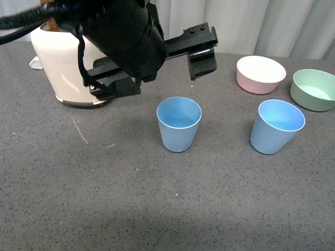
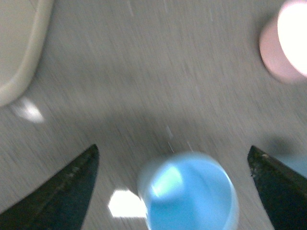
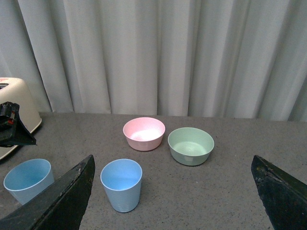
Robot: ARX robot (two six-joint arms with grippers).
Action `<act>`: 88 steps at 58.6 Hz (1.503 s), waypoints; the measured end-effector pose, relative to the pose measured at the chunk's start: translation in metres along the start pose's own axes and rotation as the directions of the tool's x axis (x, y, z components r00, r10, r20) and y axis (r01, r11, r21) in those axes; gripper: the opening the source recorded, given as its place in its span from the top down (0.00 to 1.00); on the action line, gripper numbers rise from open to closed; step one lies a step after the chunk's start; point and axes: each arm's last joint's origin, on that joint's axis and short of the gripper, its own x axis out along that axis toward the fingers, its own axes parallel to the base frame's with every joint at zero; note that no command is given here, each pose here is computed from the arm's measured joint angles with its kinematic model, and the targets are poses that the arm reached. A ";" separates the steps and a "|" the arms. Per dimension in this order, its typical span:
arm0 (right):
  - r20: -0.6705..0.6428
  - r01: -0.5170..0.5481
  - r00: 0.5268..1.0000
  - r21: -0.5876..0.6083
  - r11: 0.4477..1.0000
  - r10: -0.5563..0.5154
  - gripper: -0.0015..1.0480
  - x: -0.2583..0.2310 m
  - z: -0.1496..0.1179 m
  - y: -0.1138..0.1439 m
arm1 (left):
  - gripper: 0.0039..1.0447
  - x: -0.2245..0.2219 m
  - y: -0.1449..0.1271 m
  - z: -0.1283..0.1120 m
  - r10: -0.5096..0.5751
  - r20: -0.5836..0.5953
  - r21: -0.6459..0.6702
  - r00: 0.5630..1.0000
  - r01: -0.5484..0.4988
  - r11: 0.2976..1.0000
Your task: Stack blue cups with both arms
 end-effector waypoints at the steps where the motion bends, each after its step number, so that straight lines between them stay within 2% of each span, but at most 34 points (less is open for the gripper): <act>1: 0.000 0.000 1.000 0.000 1.000 0.000 0.09 0.000 0.000 0.000 | 0.15 0.001 0.004 -0.003 0.029 0.093 0.021 0.995 -0.031 0.999; 5: 0.000 -0.001 1.000 0.000 1.000 0.001 0.09 0.000 0.000 0.000 | 0.26 -0.004 0.023 -0.017 0.076 0.306 0.106 0.949 -0.113 0.988; 8: 0.000 0.002 1.000 0.000 1.000 -0.002 0.09 0.000 0.000 0.000 | 0.32 -0.014 0.038 -0.023 0.060 0.417 0.135 0.907 -0.126 0.983; 12: 0.000 0.002 1.000 0.000 1.000 -0.002 0.09 0.000 0.000 0.000 | 0.43 -0.039 0.056 -0.022 0.027 0.559 0.139 0.829 -0.125 0.982; 14: 0.000 0.002 1.000 0.000 1.000 -0.002 0.09 0.000 0.000 0.000 | 0.51 -0.063 0.068 -0.016 0.008 0.647 0.137 0.762 -0.126 0.983; 16: 0.000 0.001 1.000 0.000 1.000 -0.001 0.09 0.000 0.000 0.000 | 0.58 -0.079 0.076 -0.013 -0.001 0.691 0.135 0.723 -0.127 0.983; 20: 0.000 0.000 1.000 0.000 1.000 0.000 0.09 0.000 0.000 0.000 | 0.69 -0.096 0.089 -0.017 -0.001 0.708 0.138 0.706 -0.137 0.981; 23: 0.000 -0.001 1.000 0.000 1.000 0.001 0.09 0.000 0.000 0.000 | 0.82 -0.107 0.106 -0.031 0.011 0.688 0.152 0.725 -0.160 0.975; 28: 0.000 0.000 1.000 0.000 1.000 0.000 0.09 0.000 0.000 0.000 | 0.97 -0.117 0.120 -0.046 0.012 0.667 0.165 0.745 -0.163 0.973; 47: 0.000 0.000 1.000 0.000 1.000 0.000 0.09 0.000 0.000 0.000 | 0.97 -0.164 0.153 -0.075 0.016 0.672 0.168 0.741 -0.173 0.970; 68: 0.000 0.000 1.000 0.000 1.000 0.000 0.09 0.000 0.000 0.000 | 0.97 -0.191 0.168 -0.093 -0.008 0.668 0.185 0.745 -0.155 0.970; 73: 0.000 0.000 1.000 0.000 1.000 0.000 0.09 0.000 0.000 0.000 | 0.97 -0.196 0.174 -0.095 0.016 0.673 0.168 0.739 -0.174 0.970; 88: 0.000 0.000 1.000 0.000 1.000 0.000 0.09 0.000 0.000 0.000 | 0.97 -0.209 0.173 -0.101 0.008 0.684 0.171 0.729 -0.171 0.970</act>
